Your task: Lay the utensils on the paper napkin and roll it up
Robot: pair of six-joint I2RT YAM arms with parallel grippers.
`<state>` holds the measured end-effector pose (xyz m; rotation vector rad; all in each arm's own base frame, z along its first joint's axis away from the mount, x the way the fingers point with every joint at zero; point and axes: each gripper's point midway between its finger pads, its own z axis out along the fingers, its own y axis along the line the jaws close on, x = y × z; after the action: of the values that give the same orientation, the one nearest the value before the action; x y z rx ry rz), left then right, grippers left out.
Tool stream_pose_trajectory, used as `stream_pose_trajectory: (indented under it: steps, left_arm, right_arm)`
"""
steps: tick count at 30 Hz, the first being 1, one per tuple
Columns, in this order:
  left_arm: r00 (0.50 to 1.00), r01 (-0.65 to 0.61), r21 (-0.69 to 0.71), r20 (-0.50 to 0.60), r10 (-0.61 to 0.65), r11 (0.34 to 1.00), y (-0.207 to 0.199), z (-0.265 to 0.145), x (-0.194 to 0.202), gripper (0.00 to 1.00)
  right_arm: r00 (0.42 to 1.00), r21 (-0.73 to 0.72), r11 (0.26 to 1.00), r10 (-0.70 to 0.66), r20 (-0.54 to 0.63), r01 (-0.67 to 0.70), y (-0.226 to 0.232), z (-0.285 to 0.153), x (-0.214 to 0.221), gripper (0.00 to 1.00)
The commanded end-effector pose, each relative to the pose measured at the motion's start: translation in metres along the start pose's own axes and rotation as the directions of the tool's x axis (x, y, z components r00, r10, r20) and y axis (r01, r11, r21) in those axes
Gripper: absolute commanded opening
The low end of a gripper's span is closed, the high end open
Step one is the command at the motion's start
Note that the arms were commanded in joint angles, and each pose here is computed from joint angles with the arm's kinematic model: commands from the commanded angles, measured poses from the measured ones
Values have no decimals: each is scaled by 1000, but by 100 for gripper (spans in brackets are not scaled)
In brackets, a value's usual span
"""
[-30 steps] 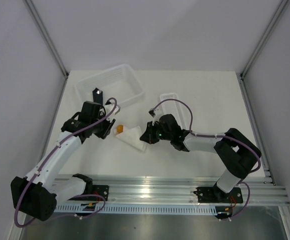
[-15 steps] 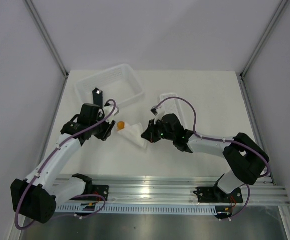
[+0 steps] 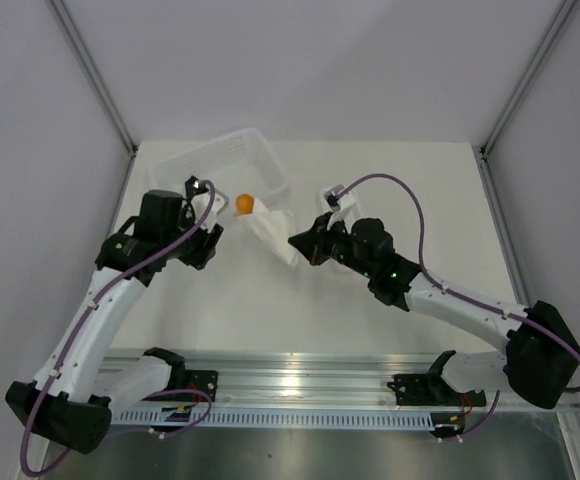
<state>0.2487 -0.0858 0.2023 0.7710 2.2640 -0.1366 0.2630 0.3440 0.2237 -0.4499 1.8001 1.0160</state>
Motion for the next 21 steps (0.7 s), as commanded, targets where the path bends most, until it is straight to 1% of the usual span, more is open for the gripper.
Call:
stream_pose_trajectory:
  steps: [1, 2, 3, 4, 5, 7, 8, 9, 10, 11, 12, 14, 15, 17, 19, 20, 21]
  left_arm:
    - [994, -25, 12, 109, 24, 1000, -3, -55, -32, 53]
    - [988, -34, 4, 149, 33, 999, -3, -68, -41, 57]
    - [984, -40, 17, 173, 36, 999, -7, -76, -45, 59]
    - [979, -46, 34, 201, 39, 998, -11, -83, -50, 60]
    - [963, -52, 40, 267, 40, 998, -14, -100, -64, 64]
    - [940, -54, 114, 342, 12, 992, -29, -113, -80, 67]
    - [916, -39, 137, 400, -19, 990, -33, -130, -96, 69]
    - [911, -38, 171, 411, -36, 985, -38, -133, -102, 69]
    - [897, -53, 234, 438, -57, 971, -50, -145, -112, 70]
    - [894, -59, 259, 442, -65, 964, -54, -147, -116, 71]
    - [879, -76, 266, 472, -61, 961, -55, -158, -125, 72]
    - [872, -87, 286, 486, -66, 954, -57, -161, -135, 74]
    - [852, -103, 278, 521, -59, 955, -57, -174, -145, 76]
    - [845, -105, 312, 528, -81, 944, -60, -177, -157, 77]
    - [821, -115, 320, 564, -92, 940, -61, -190, -170, 80]
    - [815, -120, 329, 571, -97, 937, -62, -191, -175, 84]
    - [797, -137, 324, 598, -91, 936, -61, -194, -182, 85]
  right_arm:
    - [966, -30, 996, -69, 249, 79, 31, -19, -83, 0]
    - [956, -23, 996, -76, 285, 86, 34, -23, -94, 0]
    - [947, -24, 995, -85, 310, 97, 37, -27, -101, 0]
    - [928, -41, 993, -86, 363, 108, 46, -35, -116, 0]
    - [916, -51, 992, -86, 391, 114, 51, -40, -123, 0]
    - [878, -45, 992, -83, 471, 118, 57, -50, -145, 0]
    - [863, -53, 991, -79, 500, 121, 62, -55, -153, 0]
    - [838, -66, 990, -72, 541, 127, 67, -61, -164, 0]
    - [820, -73, 989, -66, 568, 130, 72, -67, -172, 0]
    - [807, -85, 987, -59, 588, 134, 76, -72, -178, 0]
    - [782, -101, 984, -51, 621, 144, 84, -79, -189, 0]
    - [756, -120, 979, -45, 653, 162, 94, -88, -200, 0]
    - [733, -138, 975, -35, 679, 175, 102, -94, -208, 0]
    - [711, -157, 969, -28, 703, 192, 112, -101, -216, 0]
    - [686, -184, 961, -9, 728, 208, 125, -108, -224, 0]
    - [679, -188, 958, -10, 734, 217, 128, -110, -226, 0]
    - [671, -193, 955, -7, 741, 224, 132, -111, -228, 0]
